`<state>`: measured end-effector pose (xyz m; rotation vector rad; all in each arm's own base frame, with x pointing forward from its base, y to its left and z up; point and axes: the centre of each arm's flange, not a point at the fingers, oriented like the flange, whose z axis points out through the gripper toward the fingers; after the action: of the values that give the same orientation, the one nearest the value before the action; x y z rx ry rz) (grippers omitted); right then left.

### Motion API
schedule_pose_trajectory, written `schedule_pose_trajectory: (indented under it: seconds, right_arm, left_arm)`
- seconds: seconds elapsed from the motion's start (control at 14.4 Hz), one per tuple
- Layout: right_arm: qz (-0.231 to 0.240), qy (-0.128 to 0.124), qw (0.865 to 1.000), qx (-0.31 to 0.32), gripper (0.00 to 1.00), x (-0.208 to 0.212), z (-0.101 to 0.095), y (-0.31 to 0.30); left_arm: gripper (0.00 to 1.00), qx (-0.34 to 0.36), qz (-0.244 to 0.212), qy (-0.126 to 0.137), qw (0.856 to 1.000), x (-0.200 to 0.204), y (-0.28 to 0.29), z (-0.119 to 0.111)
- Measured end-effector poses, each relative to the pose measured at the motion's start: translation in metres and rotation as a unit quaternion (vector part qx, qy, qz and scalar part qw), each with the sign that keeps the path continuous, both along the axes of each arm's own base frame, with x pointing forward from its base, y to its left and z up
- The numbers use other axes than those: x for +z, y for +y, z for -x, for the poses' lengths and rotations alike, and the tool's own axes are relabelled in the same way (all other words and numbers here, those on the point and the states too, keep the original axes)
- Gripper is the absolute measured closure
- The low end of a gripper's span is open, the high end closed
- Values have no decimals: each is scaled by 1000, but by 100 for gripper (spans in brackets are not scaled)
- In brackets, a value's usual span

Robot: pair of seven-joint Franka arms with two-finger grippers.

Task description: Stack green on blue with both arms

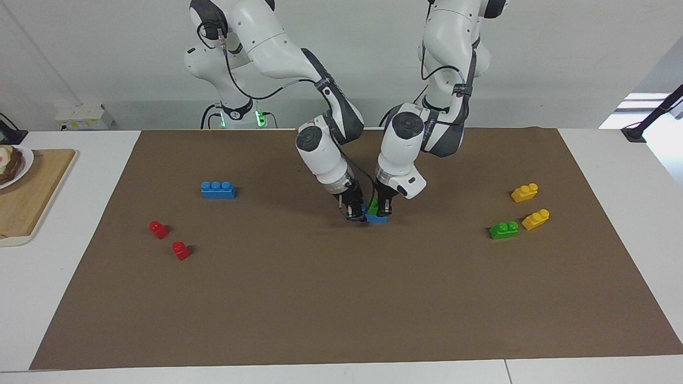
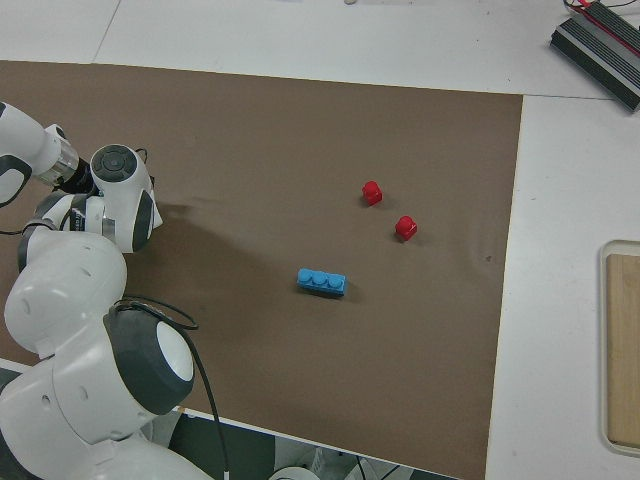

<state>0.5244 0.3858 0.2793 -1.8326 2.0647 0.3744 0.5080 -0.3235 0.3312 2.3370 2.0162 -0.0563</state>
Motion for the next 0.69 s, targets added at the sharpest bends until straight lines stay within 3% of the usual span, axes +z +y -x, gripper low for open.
schedule_pose_trajectory:
  seconds: [0.07,0.28,0.49,0.69]
  right_arm:
    - [0,0,1000,0,65,0,0,0]
    - [0,0,1000,0,65,0,0,0]
    - [5,4,1000,-5,57,-6,-2,-8]
    - [6,4,1000,-9,29,-6,-5,-12]
  left_arm:
    - [58,1,-2,2,1000,-1,3,-1]
    - [27,-2,-3,1,1000,11,8,-6]
    - [0,-57,-8,6,998,57,25,-13]
    - [0,-127,-5,1,992,106,66,-20]
